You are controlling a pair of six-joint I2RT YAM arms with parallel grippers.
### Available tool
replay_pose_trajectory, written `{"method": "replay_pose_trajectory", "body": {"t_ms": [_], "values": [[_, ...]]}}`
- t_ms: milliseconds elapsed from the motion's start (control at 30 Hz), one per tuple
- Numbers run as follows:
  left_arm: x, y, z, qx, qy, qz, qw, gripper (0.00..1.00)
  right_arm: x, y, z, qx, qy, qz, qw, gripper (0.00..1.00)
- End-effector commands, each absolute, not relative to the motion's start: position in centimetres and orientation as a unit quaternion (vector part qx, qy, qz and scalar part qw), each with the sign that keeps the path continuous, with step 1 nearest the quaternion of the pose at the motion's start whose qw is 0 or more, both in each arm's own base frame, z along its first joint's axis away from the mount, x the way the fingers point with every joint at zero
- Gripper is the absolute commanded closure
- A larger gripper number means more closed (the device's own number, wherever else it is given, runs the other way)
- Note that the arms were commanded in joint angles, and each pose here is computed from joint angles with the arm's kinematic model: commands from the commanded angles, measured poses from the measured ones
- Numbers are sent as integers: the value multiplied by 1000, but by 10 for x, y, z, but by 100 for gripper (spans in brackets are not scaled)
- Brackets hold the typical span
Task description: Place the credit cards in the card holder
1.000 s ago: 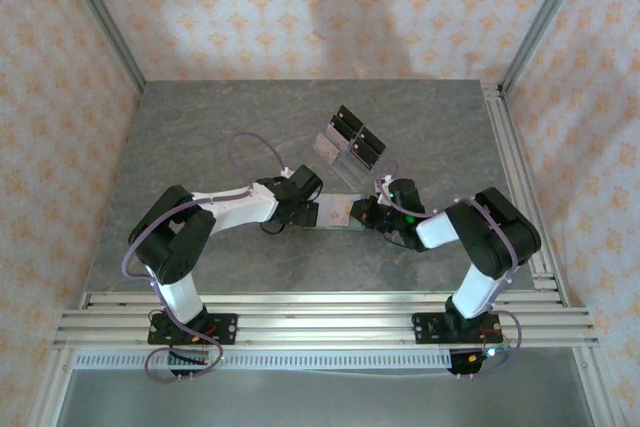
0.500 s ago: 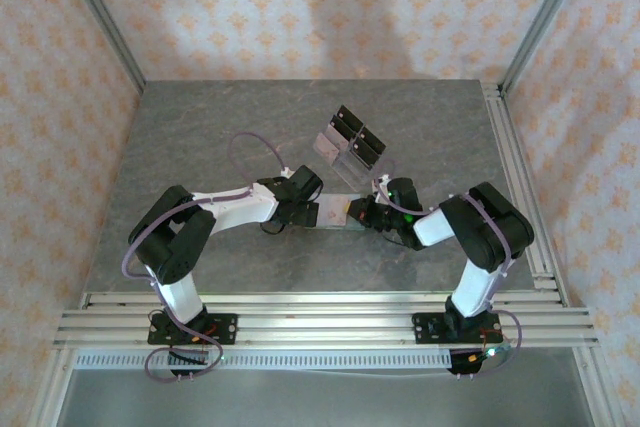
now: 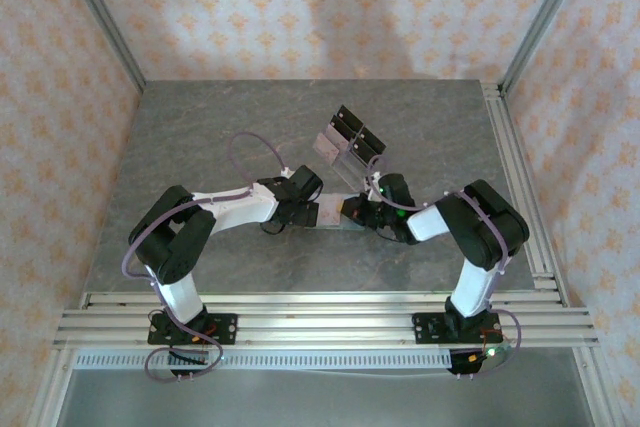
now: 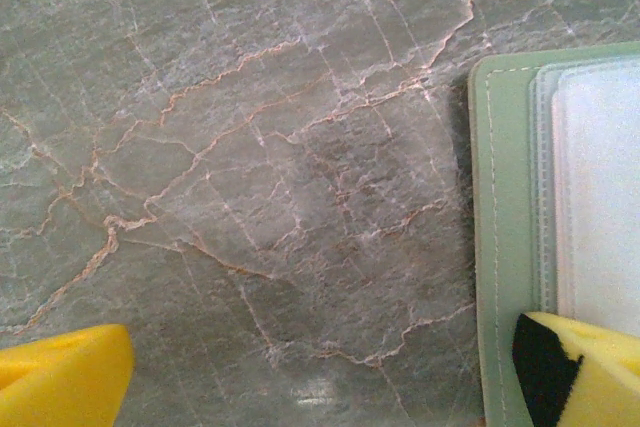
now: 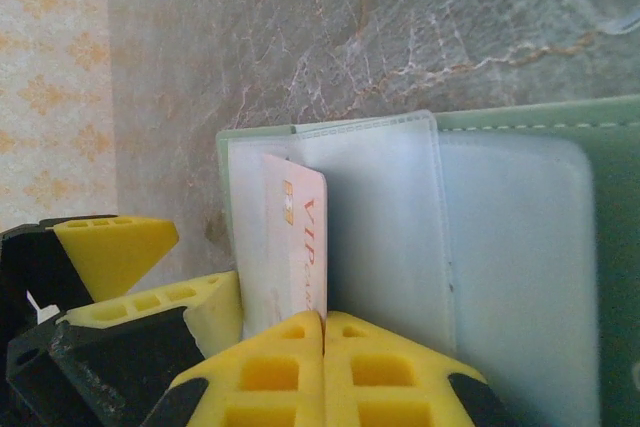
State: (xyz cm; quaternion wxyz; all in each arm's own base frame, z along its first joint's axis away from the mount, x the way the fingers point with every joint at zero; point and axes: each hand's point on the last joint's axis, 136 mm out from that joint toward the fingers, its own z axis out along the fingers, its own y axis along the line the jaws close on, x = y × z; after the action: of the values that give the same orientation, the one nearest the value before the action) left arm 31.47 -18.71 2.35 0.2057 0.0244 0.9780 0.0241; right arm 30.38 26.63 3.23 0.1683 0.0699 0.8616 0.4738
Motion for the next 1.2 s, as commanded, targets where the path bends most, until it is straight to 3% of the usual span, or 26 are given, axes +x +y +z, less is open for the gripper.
{"method": "replay_pose_trajectory", "body": {"t_ms": [0, 67, 233, 433, 733, 1000, 1167], "values": [[304, -167, 10, 22, 980, 74, 182, 2, 296, 268, 18, 62, 878, 451, 146, 100], [304, -168, 10, 22, 980, 73, 183, 2, 297, 268, 20, 60, 879, 449, 147, 98], [304, -169, 10, 21, 980, 70, 183, 2, 298, 262, 30, 55, 886, 433, 158, 78], [304, -170, 10, 22, 980, 68, 184, 2, 298, 245, 35, 56, 899, 401, 170, 62], [304, -169, 18, 16, 979, 66, 193, 2, 298, 219, 30, 76, 921, 346, 163, 61], [310, -171, 44, 9, 974, 51, 221, 1, 304, 219, 64, 51, 932, 318, 168, 62], [314, -166, 52, 4, 972, 61, 229, 1, 306, 230, 71, 17, 946, 284, 152, 74]]}}
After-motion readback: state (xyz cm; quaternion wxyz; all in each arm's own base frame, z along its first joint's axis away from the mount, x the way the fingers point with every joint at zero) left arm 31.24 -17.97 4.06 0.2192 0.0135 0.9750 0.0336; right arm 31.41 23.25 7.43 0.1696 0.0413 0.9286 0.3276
